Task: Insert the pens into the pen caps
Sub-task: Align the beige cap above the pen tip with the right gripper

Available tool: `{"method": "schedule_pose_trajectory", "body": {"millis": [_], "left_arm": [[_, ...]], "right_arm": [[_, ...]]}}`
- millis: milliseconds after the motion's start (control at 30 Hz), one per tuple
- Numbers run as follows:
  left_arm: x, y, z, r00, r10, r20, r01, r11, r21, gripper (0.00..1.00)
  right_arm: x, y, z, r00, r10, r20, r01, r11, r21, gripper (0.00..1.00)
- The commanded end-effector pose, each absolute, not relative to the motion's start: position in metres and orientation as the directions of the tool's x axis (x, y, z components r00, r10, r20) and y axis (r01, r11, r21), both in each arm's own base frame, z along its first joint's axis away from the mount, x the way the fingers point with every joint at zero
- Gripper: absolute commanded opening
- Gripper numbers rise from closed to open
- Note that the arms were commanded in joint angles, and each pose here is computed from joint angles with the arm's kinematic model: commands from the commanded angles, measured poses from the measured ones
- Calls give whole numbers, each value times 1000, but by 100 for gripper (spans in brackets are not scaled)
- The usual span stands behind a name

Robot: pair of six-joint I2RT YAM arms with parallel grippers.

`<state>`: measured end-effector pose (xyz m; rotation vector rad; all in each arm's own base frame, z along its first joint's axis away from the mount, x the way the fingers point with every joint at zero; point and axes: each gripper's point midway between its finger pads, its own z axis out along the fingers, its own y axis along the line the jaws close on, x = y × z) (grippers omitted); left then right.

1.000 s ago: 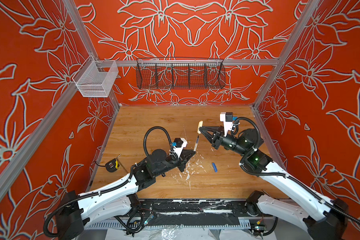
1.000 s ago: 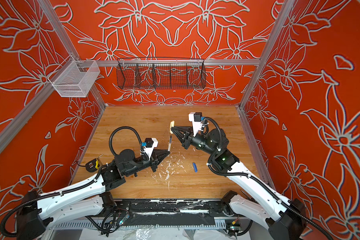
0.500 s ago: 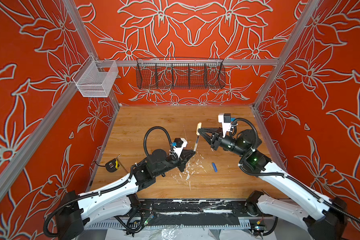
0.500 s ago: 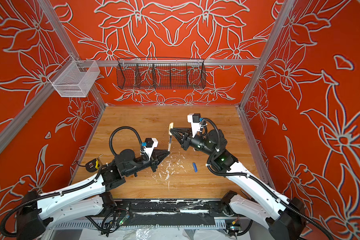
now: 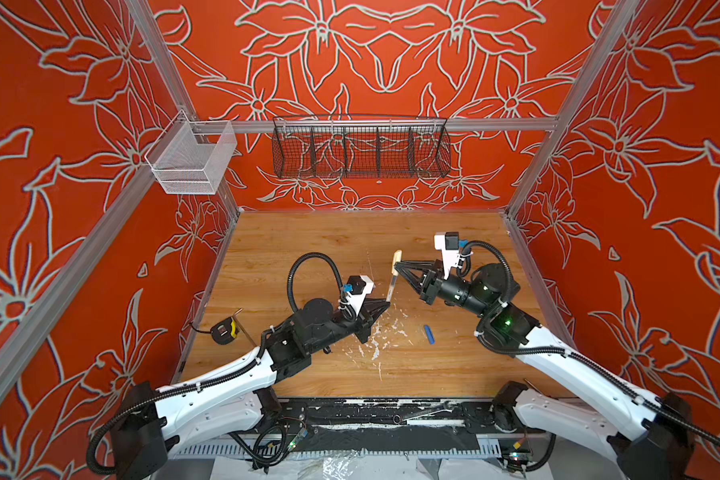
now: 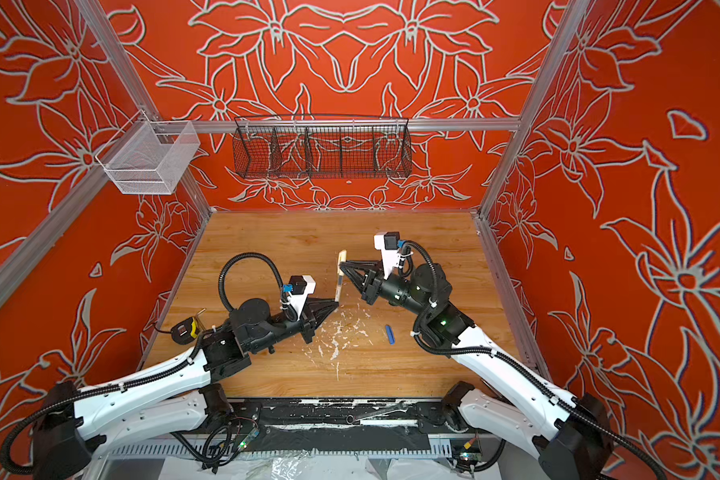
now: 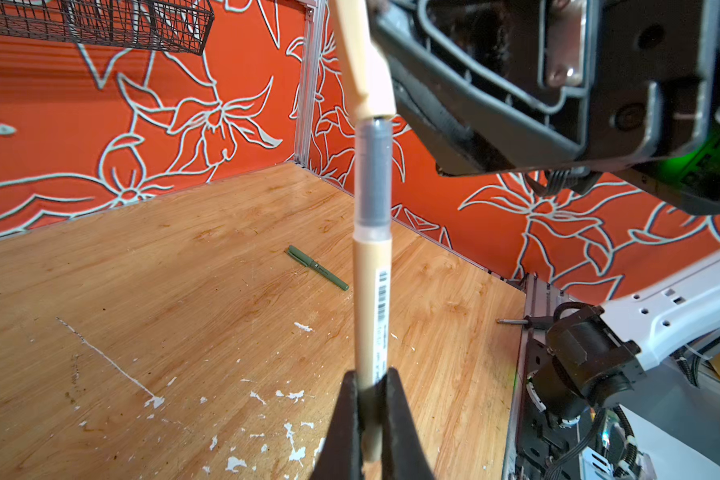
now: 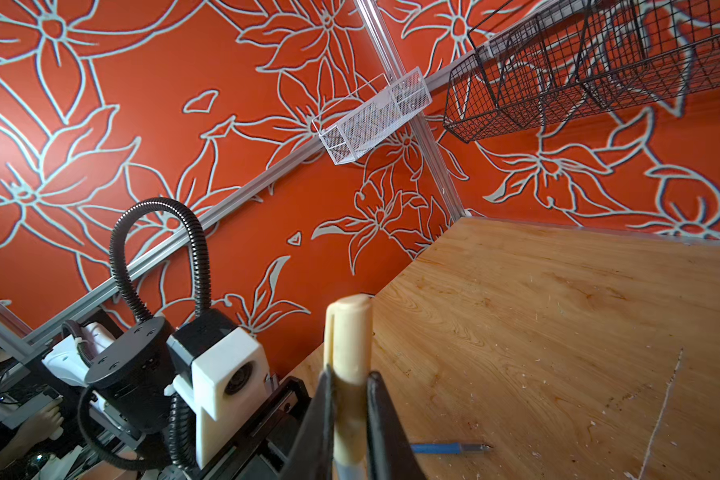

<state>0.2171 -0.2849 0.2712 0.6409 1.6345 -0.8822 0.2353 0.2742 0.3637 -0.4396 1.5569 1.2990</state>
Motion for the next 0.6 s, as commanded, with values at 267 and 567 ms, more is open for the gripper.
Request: {"method": "schedule_pose_trajectory", "body": {"millis": [267, 567], "left_arm": [[219, -282, 286, -199, -61, -978, 787, 585, -196, 0], [221, -279, 294, -187, -76, -979, 777, 599, -194, 0]], "right_arm": [[230, 273, 367, -415, 378, -828, -781, 319, 537, 15], [228, 273, 355, -393, 348, -851, -782, 360, 509, 15]]}}
